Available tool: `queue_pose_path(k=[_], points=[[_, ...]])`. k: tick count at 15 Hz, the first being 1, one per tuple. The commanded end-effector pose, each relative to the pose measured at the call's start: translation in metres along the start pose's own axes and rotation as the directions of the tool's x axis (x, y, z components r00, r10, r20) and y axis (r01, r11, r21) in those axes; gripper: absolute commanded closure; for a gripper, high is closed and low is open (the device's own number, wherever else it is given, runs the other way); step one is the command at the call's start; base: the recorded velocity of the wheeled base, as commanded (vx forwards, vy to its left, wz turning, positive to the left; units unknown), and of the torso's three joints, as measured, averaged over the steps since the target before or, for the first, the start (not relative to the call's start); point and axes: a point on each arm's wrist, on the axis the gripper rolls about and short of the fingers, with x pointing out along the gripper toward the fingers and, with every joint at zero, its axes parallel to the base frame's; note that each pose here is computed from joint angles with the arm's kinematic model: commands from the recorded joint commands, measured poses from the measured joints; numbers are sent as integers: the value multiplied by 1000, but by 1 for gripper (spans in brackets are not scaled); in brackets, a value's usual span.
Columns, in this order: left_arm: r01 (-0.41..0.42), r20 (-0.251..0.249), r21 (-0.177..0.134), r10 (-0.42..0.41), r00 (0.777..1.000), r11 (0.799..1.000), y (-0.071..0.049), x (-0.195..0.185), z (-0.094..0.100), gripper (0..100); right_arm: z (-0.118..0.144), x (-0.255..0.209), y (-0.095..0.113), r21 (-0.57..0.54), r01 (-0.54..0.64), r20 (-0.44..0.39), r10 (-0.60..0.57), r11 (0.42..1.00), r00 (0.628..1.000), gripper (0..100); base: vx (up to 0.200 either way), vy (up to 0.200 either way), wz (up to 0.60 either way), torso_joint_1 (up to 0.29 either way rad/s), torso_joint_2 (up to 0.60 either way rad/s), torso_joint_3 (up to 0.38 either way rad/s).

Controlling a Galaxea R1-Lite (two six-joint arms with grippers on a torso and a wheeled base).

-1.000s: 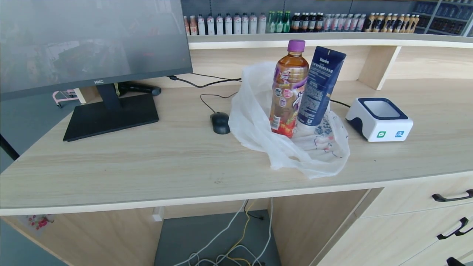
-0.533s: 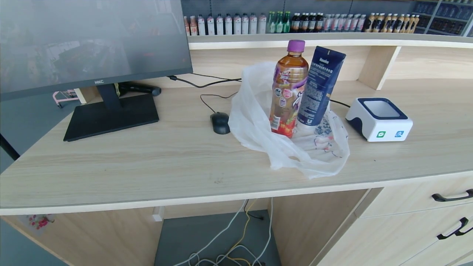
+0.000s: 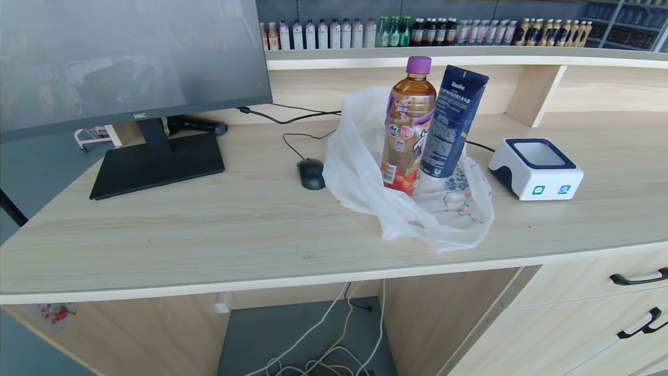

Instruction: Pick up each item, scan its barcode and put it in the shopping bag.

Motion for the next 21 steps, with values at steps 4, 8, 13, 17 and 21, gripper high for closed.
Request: queue_pose_path(k=[4,8,13,17,21], points=[[0,0,-3,0,1000,1000,0,0,0,100,-2,-6,1,12,51,74,-52,999,996,0,-100,0,0,1,1,0],[0,0,-2,0,1000,1000,0,0,0,100,-2,-6,1,44,50,73,-53,998,996,0,-50,0,0,1,1,2],[0,0,-2,0,1000,1000,0,0,0,100,-2,-6,1,44,50,73,-53,998,996,0,0,0,0,0,0,0],[0,0,-3,0,1000,1000,0,0,0,100,-2,-6,1,44,50,73,-53,998,996,0,0,-200,0,2,4,1],[0,0,-3,0,1000,1000,0,0,0,100,-2,-6,1,44,50,73,-53,998,996,0,0,-200,0,1,4,4]])
